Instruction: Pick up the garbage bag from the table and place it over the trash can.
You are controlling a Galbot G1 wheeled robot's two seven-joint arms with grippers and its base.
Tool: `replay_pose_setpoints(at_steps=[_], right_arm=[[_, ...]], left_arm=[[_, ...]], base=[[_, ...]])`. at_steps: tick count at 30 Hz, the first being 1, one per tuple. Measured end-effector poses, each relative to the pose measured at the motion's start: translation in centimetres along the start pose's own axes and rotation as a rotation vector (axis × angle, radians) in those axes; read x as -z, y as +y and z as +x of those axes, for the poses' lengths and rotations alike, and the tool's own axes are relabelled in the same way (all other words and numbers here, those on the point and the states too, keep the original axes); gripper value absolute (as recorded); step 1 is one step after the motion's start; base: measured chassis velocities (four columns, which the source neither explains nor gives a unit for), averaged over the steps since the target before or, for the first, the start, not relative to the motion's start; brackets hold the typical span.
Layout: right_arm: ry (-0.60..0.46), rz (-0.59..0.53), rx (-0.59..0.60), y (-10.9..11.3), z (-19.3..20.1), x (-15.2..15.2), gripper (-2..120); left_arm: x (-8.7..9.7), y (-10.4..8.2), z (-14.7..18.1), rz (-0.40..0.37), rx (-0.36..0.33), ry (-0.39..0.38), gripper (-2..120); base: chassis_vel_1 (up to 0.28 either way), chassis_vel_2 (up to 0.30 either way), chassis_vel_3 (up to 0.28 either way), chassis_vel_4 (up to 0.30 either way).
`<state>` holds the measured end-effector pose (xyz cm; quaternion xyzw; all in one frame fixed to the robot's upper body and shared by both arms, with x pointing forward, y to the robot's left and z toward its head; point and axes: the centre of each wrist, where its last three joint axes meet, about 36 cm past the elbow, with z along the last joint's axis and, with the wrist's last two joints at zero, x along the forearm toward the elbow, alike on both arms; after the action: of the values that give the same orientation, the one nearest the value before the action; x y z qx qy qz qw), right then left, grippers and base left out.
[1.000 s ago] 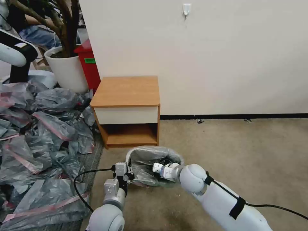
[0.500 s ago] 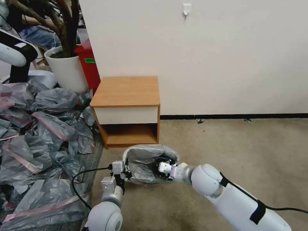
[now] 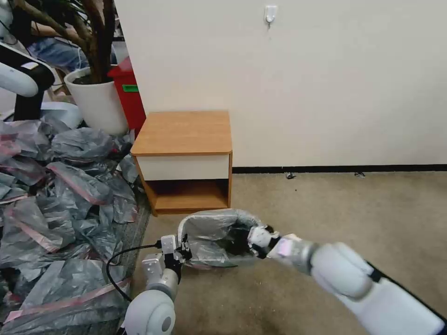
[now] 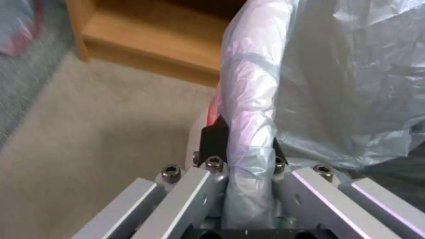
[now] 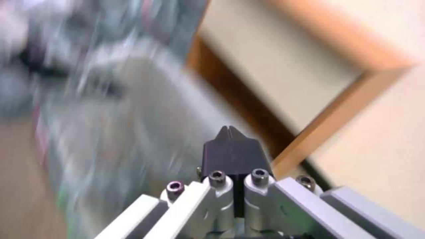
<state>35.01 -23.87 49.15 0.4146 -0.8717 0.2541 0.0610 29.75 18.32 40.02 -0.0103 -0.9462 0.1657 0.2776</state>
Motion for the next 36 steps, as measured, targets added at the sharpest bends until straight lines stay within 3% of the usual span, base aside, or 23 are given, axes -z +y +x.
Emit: replay_pose_setpoints(at_steps=[1, 4, 6, 9, 10, 14, 21, 24, 36], right_arm=[[0.0, 0.0, 0.0, 0.0, 0.0, 0.0, 0], [-0.198, -0.181, -0.21, 1.0, 1.3, 0.9, 0], [-0.245, -0.238, -0.271, 1.7, 1.4, 1.0, 0], [-0.331, -0.36, -0.417, 3.3, 1.4, 0.8, 14], [-0.331, -0.36, -0.417, 3.3, 1.4, 0.8, 14], [-0.38, -0.431, -0.515, 4.8, 1.7, 0.4, 34], [-0.379, -0.47, -0.574, 5.9, 1.9, 0.2, 55], [-0.375, -0.489, -0.59, 6.5, 1.9, 0.1, 70], [-0.361, -0.504, -0.614, 7.2, 1.4, -0.7, 107]], left_arm=[[0.0, 0.0, 0.0, 0.0, 0.0, 0.0, 3], [0.7, -0.2, 0.7, 0.057, -0.008, 0.065, 3], [0.8, -0.3, 0.8, 0.071, -0.008, 0.083, 3], [1.2, -0.3, 1.1, 0.121, 0.002, 0.138, 3], [1.2, -0.3, 1.1, 0.121, 0.002, 0.138, 3], [1.6, -0.3, 1.0, 0.158, 0.02, 0.192, 3], [2.0, -0.3, 0.4, 0.164, 0.047, 0.252, 3], [1.9, -0.1, 0.0, 0.147, 0.068, 0.285, 3], [1.6, 0.2, -1.3, 0.121, 0.097, 0.332, 3]], base=[[0.0, 0.0, 0.0, 0.0], [0.0, 0.0, 0.0, 0.0], [0.0, 0.0, 0.0, 0.0], [0.0, 0.0, 0.0, 0.0], [0.0, 0.0, 0.0, 0.0], [0.0, 0.0, 0.0, 0.0], [0.0, 0.0, 0.0, 0.0], [0.0, 0.0, 0.0, 0.0], [0.0, 0.0, 0.0, 0.0]])
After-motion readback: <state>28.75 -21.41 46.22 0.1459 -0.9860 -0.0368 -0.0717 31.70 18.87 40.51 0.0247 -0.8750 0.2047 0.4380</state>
